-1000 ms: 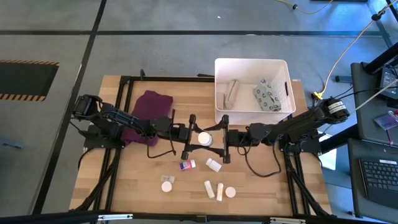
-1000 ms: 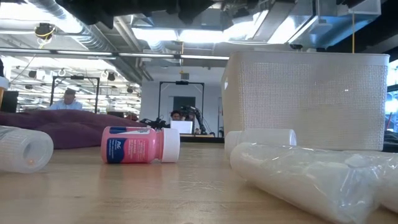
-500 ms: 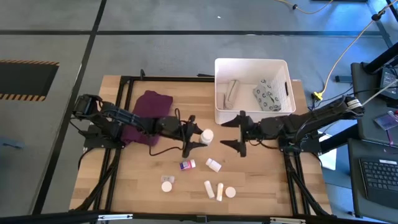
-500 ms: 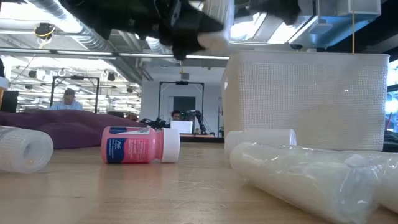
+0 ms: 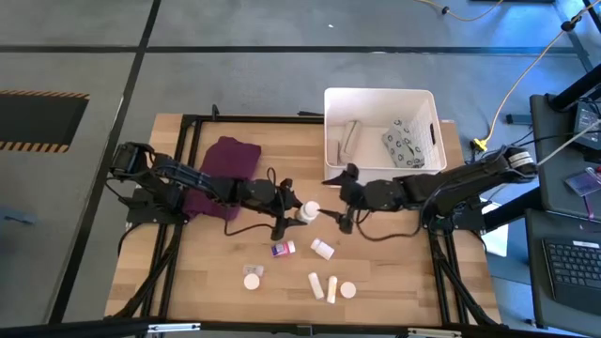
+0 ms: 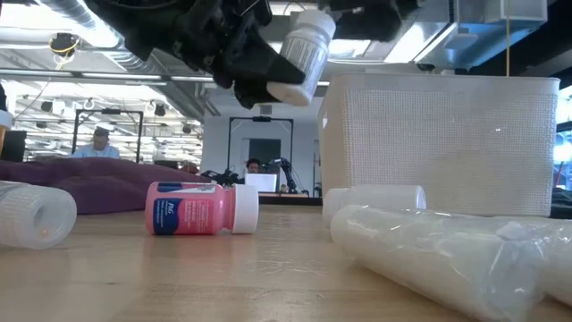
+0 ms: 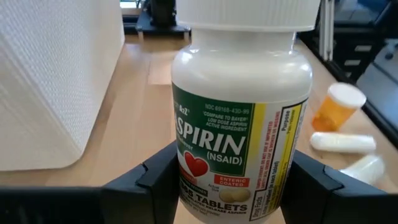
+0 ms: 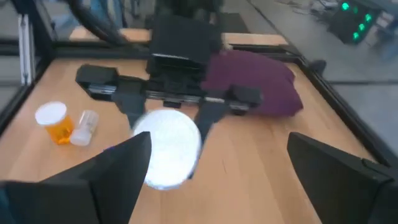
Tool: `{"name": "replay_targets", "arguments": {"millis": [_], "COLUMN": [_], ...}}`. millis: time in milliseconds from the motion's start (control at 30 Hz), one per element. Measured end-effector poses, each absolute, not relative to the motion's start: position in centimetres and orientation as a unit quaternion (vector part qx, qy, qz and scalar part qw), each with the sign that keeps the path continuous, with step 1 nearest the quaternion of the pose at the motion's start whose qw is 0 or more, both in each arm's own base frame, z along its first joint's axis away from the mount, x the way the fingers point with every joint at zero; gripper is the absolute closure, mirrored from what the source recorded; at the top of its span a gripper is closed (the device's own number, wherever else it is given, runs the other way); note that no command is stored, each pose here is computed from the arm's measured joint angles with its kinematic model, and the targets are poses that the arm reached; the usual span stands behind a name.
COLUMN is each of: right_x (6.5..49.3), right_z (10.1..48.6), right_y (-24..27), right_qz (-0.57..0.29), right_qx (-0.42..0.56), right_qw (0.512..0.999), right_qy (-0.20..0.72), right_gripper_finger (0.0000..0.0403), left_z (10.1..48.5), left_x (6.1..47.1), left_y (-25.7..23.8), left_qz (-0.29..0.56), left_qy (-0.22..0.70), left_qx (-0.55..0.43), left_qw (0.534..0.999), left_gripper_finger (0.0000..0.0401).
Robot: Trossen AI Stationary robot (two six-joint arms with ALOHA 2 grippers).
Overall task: Pick & place medical supplies in basket/bin
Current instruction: Put the left white pill bottle into the white bin
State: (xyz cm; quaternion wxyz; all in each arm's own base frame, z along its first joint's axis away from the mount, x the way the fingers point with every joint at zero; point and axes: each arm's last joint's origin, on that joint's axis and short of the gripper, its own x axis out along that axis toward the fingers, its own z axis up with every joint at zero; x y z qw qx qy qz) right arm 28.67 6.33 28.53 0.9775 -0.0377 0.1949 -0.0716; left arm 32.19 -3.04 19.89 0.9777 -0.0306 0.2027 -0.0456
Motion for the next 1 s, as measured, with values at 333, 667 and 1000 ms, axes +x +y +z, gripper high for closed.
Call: {"name": "replay_targets", "arguments": {"millis": [333,667,1000], "right_x": [32.1,32.4,32.7], "right_z": [27.8,28.1,28.3], "right_y": [7.3,7.7,7.9], "right_qz": [-0.074,-0.059,-0.048], "right_qx": [-0.047,-0.009,0.023], "right_qw": [0.959,0.958,0.963], "right_qy": [0.268,0.281,0.266], "right_gripper_finger": [0.0028,0.0028,0.0028], "left_z": [19.3,19.4,19.5], "left_x": [31.9,31.9,32.0], "left_y": [-3.3,-3.2,-3.5], "left_qz": [-0.055,-0.049,-0.053], "left_qy": [0.23,0.226,0.219], "left_qx": [-0.004,0.005,0.007], "left_qw": [0.972,0.973,0.974], "left_gripper_finger": [0.0196,0.0197,0.0198]}}
